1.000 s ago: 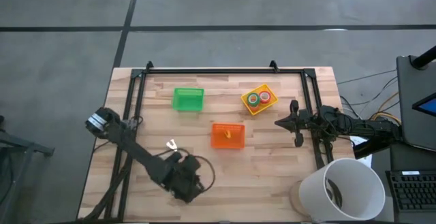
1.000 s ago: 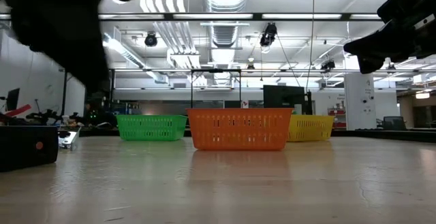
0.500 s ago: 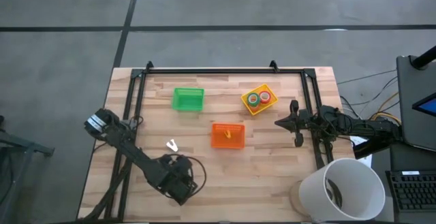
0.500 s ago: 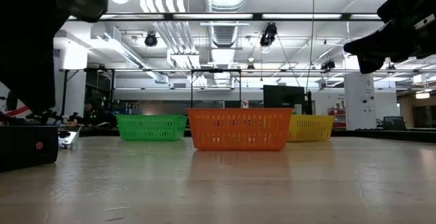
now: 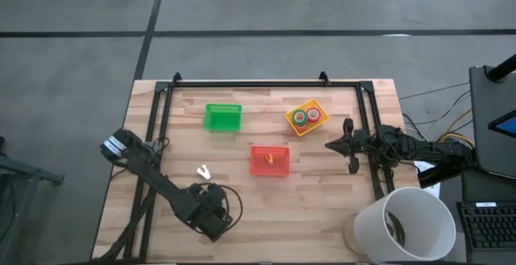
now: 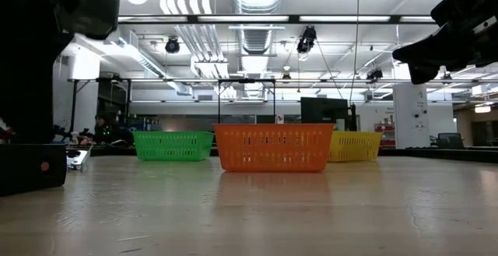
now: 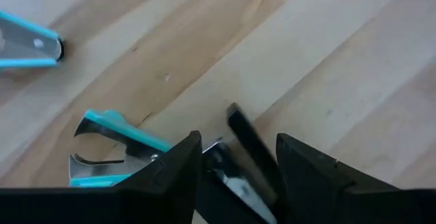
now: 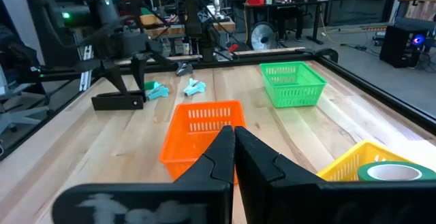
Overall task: Pick and place Stapler, Stapler remover, tape
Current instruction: Put the big black stapler into the orange bin
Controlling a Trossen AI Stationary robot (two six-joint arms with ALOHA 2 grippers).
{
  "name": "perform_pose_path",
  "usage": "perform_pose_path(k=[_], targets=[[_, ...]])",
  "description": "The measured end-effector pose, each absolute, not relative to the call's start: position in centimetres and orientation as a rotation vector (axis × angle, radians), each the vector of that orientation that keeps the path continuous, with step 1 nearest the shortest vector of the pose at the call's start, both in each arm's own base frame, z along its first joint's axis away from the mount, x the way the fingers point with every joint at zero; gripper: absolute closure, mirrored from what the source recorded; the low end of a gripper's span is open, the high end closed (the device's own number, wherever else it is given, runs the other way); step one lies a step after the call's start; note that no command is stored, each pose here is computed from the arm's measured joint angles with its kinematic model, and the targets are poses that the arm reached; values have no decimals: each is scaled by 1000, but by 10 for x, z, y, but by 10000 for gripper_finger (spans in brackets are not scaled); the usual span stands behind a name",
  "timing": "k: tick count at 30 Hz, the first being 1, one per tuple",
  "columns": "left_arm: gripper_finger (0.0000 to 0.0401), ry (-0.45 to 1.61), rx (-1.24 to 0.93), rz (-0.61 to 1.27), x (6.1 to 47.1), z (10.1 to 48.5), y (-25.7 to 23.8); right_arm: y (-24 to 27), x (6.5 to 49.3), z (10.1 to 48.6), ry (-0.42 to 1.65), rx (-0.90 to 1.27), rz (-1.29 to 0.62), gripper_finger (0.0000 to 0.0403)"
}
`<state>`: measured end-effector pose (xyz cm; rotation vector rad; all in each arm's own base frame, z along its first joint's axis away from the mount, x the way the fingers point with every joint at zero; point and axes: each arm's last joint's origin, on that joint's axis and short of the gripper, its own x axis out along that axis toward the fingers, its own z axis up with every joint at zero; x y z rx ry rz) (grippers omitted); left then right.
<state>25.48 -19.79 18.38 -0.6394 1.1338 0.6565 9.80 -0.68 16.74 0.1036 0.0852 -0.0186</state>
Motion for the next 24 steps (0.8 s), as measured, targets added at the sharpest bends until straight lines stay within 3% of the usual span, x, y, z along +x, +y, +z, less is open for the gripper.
perform_pose_path(k=[11, 15, 20, 24], targets=[[226, 1129, -655, 602, 256, 165, -195, -7, 98, 167, 85, 104, -19, 394], [273, 1141, -622, 592, 256, 163, -192, -7, 98, 167, 85, 104, -18, 394], [366, 1136, -574, 562, 259, 166, -191, -7, 98, 167, 85, 104, -19, 394], [367, 1087, -550, 545, 264, 174, -192, -7, 98, 167, 85, 104, -18, 394]])
